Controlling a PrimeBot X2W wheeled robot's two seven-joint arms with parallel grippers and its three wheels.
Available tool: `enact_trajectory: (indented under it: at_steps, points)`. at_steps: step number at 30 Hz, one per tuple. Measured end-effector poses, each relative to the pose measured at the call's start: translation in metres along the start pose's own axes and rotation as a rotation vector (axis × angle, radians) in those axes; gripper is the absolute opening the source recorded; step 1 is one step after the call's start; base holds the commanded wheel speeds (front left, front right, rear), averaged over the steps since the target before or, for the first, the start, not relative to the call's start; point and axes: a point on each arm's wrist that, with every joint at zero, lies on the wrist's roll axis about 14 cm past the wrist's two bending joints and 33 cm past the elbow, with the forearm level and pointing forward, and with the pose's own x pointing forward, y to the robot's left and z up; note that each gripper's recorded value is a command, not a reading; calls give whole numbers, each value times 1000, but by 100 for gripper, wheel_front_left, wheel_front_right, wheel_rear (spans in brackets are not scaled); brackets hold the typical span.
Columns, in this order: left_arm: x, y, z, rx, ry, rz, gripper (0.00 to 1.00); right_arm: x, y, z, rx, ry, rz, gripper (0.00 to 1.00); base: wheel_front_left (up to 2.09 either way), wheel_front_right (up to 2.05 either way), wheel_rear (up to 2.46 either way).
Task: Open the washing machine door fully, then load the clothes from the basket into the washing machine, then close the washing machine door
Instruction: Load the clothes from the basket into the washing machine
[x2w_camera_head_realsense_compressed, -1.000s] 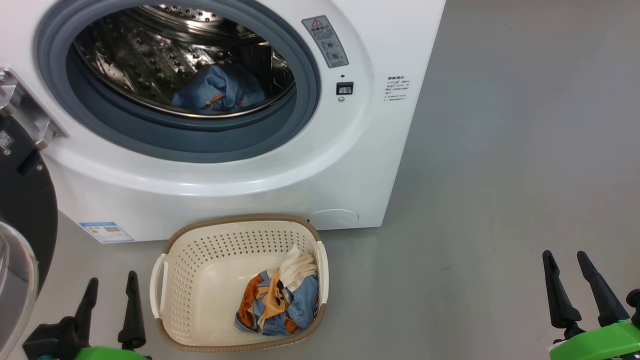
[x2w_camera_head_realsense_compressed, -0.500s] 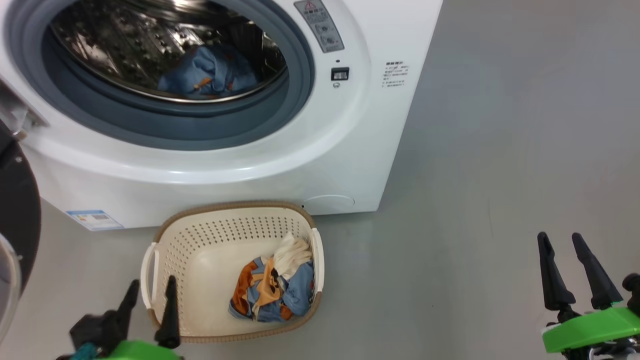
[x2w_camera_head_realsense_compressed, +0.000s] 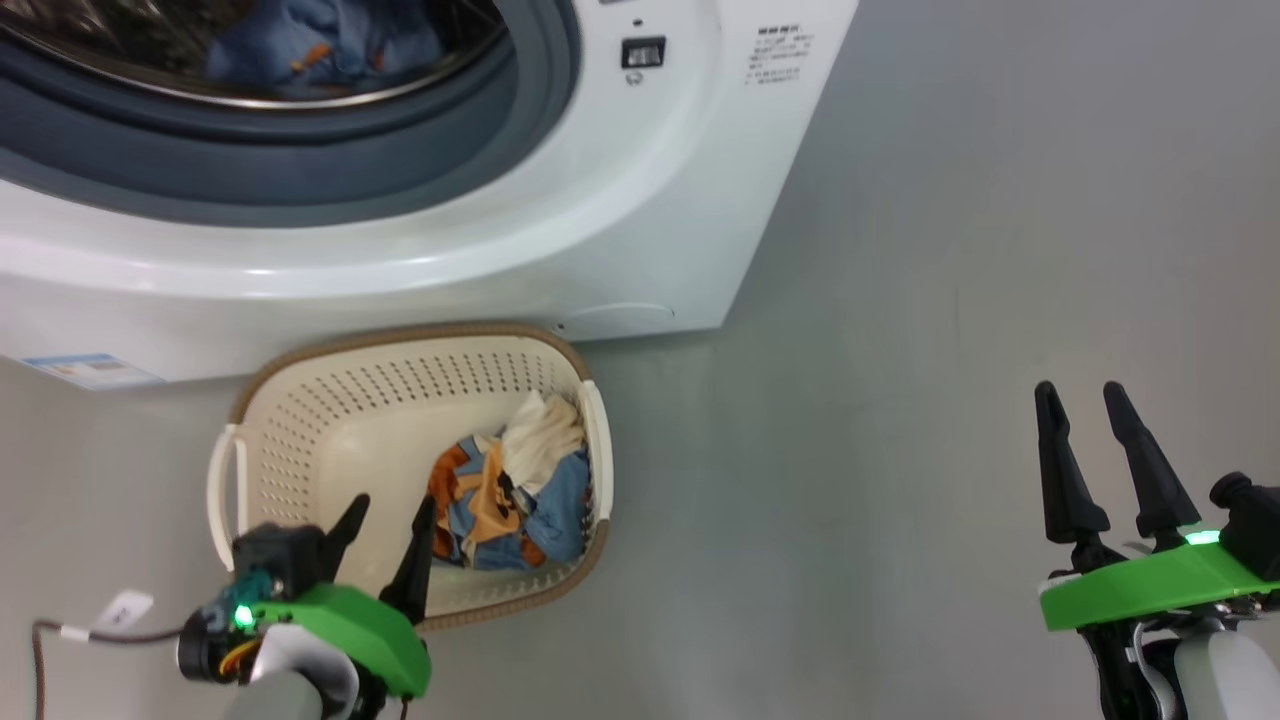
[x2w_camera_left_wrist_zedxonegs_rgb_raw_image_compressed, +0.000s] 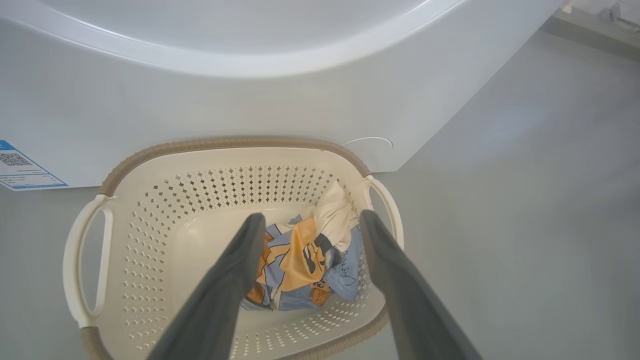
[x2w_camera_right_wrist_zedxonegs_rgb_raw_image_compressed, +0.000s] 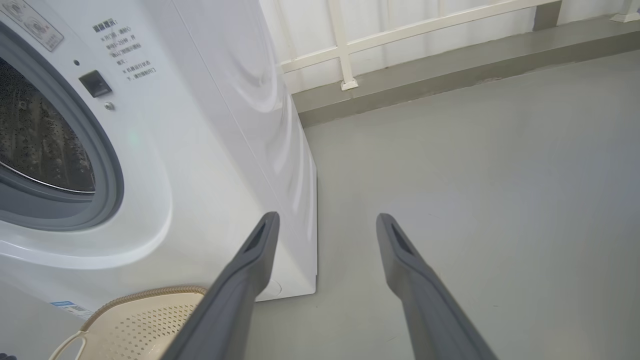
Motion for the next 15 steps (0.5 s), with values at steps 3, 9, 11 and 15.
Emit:
enact_trajectory:
  at_steps: [3, 9, 11, 15]
  points:
    - [16, -1, -12, -1, 55, -26, 100, 6, -2, -7, -5, 13, -8, 100, 0, 0, 0]
    - [54, -2, -40, -4, 171, -78, 100, 25, -7, -23, -11, 34, -29, 100, 0, 0, 0]
    - [64, 2, -49, -17, 201, -77, 100, 31, -8, -26, -13, 37, -33, 100, 0, 0, 0]
    - [76, 6, -73, -28, 279, -83, 100, 38, -11, -39, -22, 64, -36, 100, 0, 0, 0]
